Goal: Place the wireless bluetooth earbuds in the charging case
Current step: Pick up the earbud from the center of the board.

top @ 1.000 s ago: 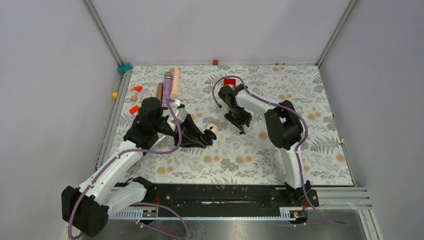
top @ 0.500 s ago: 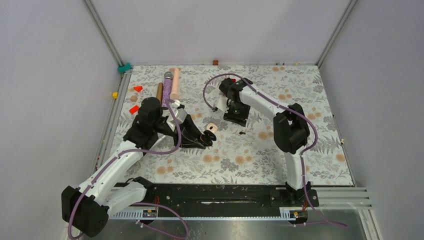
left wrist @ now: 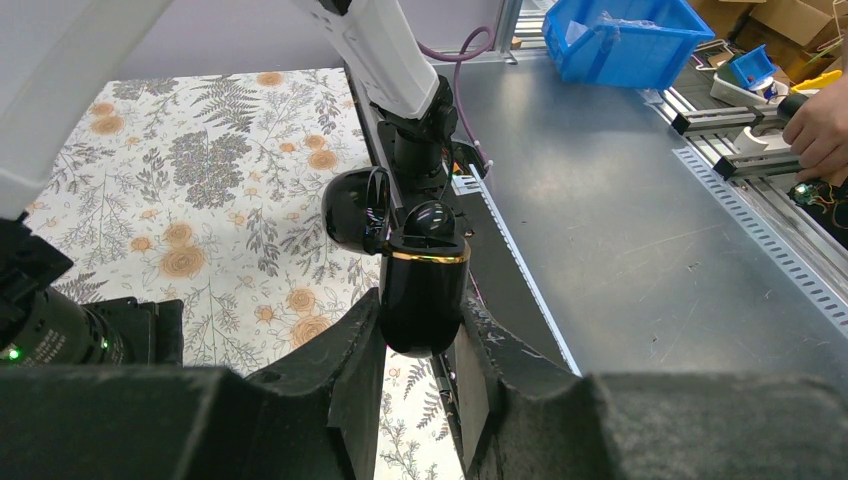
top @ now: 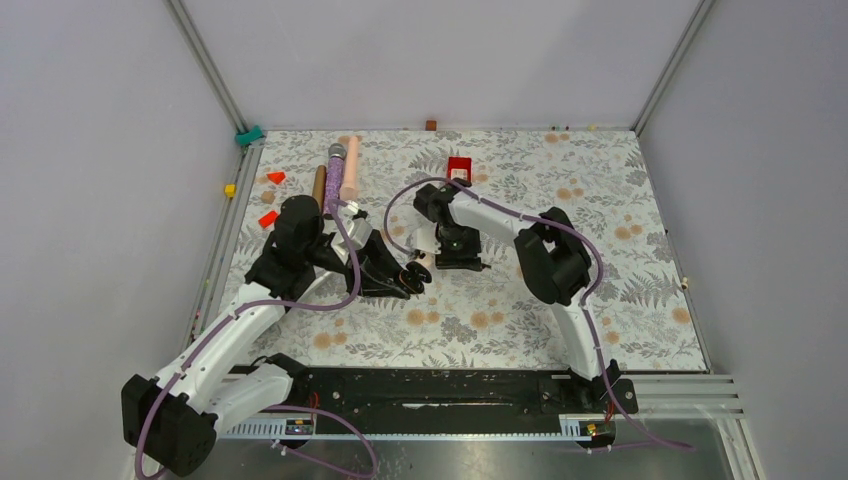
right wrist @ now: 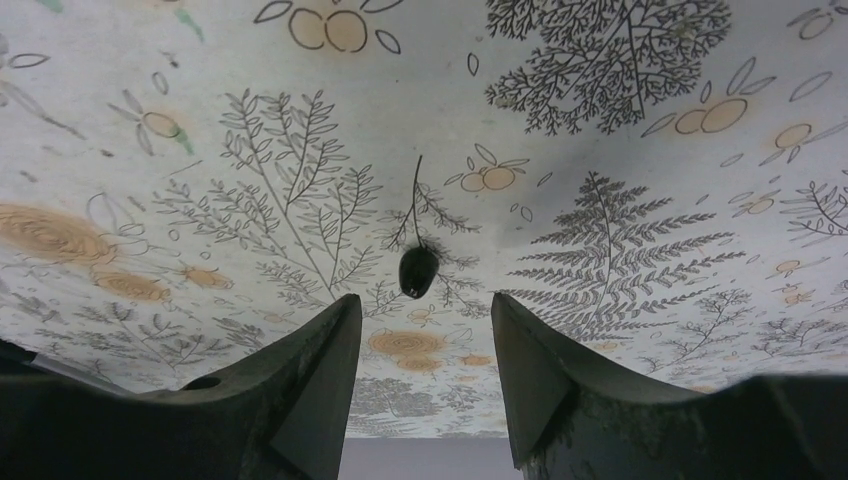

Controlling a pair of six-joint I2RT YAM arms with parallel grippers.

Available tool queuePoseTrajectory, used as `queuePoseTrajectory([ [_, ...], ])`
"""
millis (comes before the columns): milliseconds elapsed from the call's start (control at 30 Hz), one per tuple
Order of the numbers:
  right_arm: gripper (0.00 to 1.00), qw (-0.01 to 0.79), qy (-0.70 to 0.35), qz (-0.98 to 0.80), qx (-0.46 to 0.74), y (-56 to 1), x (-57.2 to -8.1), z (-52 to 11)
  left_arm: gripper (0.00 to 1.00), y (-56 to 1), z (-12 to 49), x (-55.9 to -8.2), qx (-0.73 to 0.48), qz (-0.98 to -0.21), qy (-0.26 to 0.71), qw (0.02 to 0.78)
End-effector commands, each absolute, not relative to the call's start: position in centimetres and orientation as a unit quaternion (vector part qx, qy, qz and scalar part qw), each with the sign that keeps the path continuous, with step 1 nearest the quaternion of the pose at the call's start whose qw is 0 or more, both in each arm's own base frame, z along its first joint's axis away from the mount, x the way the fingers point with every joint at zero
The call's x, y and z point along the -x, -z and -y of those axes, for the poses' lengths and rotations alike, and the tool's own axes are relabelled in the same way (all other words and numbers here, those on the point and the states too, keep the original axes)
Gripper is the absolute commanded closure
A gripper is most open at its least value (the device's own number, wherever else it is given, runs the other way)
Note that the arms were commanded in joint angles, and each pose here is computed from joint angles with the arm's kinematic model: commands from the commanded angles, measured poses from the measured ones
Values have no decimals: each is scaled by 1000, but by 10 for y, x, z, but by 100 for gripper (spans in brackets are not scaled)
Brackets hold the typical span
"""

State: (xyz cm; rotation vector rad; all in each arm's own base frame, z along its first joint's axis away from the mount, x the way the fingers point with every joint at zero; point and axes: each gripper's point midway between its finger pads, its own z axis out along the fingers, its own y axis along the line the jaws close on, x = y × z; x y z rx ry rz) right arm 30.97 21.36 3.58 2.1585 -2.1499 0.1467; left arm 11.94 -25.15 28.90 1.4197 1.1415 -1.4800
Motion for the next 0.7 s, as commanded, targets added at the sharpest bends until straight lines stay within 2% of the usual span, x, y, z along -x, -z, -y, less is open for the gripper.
queuePoseTrajectory([
  [0, 41, 66, -99, 680, -723, -32, -319, -208, 100, -297, 249, -113, -576, -417, 578, 400],
  [333, 42, 87, -115, 669, -729, -18, -318, -208, 100, -297, 249, -113, -577, -416, 579, 399],
  [667, 51, 105, -137, 657, -734, -11, -318, -203, 100, -296, 249, -113, -576, -417, 579, 399],
])
